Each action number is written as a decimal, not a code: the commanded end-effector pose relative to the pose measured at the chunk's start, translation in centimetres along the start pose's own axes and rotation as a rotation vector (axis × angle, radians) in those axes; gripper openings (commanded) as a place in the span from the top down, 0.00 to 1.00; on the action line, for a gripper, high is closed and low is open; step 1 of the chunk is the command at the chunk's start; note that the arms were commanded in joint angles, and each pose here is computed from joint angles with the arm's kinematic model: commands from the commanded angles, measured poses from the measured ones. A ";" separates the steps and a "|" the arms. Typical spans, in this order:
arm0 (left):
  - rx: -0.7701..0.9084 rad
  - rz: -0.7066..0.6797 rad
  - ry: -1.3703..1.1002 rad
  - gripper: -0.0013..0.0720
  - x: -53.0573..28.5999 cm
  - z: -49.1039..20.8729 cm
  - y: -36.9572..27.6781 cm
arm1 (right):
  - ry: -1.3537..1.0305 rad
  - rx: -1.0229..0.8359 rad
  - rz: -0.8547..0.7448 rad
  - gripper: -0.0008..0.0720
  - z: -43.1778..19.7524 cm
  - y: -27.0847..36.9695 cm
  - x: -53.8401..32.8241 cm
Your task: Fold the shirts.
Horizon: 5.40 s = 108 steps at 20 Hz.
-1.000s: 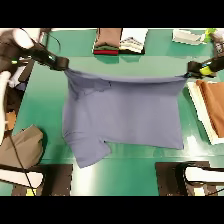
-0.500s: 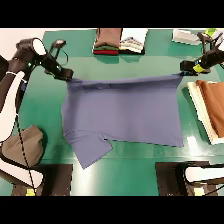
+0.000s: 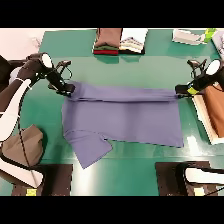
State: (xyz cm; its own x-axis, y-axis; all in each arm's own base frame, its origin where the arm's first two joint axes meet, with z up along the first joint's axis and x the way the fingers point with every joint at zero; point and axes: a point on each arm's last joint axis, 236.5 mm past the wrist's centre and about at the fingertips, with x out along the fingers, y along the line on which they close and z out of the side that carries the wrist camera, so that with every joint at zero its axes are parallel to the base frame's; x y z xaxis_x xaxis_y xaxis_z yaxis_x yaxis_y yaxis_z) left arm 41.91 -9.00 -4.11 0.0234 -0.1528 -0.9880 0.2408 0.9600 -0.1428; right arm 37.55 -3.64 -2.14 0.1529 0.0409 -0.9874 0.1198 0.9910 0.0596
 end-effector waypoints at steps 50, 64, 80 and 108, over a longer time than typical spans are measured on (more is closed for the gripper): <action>-0.161 -0.132 -0.025 0.40 3.1 -22.8 -9.9 | 0.322 0.100 0.082 0.96 -22.6 2.7 3.8; -0.177 -0.086 0.028 0.40 5.2 -23.4 -8.8 | 0.331 0.099 0.083 0.96 -22.8 2.8 3.7; 0.124 -0.027 -0.116 0.95 -7.7 -24.3 -8.6 | 0.139 -0.031 0.050 0.97 -19.8 2.1 -5.5; 0.060 0.178 -0.378 0.31 -5.4 1.8 -1.7 | -0.014 0.047 0.144 0.46 5.0 2.9 -0.9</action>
State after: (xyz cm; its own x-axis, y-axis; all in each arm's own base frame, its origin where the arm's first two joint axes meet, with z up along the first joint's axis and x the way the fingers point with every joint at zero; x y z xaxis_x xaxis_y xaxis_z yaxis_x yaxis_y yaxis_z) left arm 43.60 -10.25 0.53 0.4547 -0.0757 -0.8874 0.2781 0.9586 0.0607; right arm 42.28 -0.89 -1.07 0.1564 0.1627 -0.9742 0.1362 0.9734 0.1844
